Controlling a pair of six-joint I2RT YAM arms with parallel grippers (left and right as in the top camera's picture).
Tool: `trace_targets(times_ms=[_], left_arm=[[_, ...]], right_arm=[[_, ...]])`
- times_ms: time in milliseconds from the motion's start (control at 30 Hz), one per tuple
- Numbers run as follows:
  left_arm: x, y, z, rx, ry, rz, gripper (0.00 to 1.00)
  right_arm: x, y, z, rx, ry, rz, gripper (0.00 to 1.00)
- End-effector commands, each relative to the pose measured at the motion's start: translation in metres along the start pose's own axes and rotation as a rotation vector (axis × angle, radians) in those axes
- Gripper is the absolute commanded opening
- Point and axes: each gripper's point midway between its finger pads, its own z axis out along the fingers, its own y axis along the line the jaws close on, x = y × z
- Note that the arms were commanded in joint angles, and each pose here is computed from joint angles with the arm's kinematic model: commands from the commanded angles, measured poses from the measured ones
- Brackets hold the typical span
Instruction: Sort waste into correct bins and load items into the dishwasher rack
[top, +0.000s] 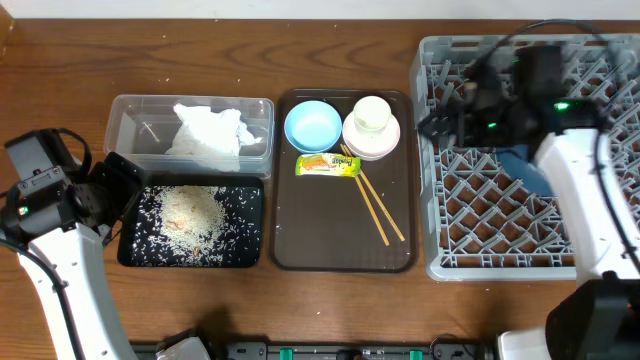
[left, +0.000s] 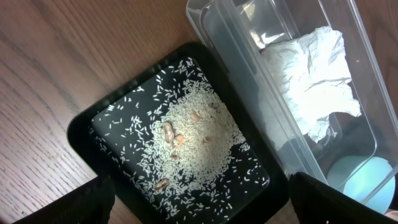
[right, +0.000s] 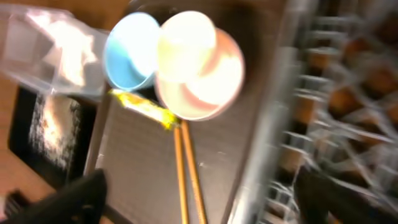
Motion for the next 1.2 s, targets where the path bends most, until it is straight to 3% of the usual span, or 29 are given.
trace_targets(times_ms=[0, 67, 100, 233, 633, 833, 967, 1167], left_arm=[[-0.005, -0.001, -0.004, 0.002, -0.017, 0.003, 0.92], [-0.005, -0.001, -0.004, 0.002, -0.017, 0.003, 0.92], [-0.005, -0.001, -0.004, 0.002, -0.018, 0.003, 0.92], [-0.005, -0.001, -0.004, 0.002, -0.018, 0.003, 0.92], [-0.005, -0.001, -0.004, 0.002, -0.018, 0.003, 0.92], [-0.005, -0.001, -0.004, 0.002, -0.018, 0.003, 0.92], [-0.005, -0.001, -0.004, 0.002, -0.018, 0.003, 0.92], [-0.005, -0.001, -0.004, 0.002, -0.018, 0.003, 0.92]], right_arm=[[0.011, 0.024, 0.024, -0.027, 0.028, -0.057, 0.69], [0.010, 0.027, 0.036, 0.055, 0.012, -0.125, 0.47], [0.008, 0.029, 0.040, 0.103, 0.001, -0.158, 0.44], [-0.002, 0.049, 0.050, 0.213, -0.054, -0.241, 0.44], [-0.048, 0.086, 0.054, 0.252, -0.137, -0.324, 0.47], [-0.069, 0.088, 0.078, 0.273, -0.052, -0.343, 0.46], [-0.077, 0.079, 0.099, 0.316, -0.011, -0.340, 0.37], [-0.064, 0.065, 0.126, 0.330, 0.051, -0.332, 0.32]])
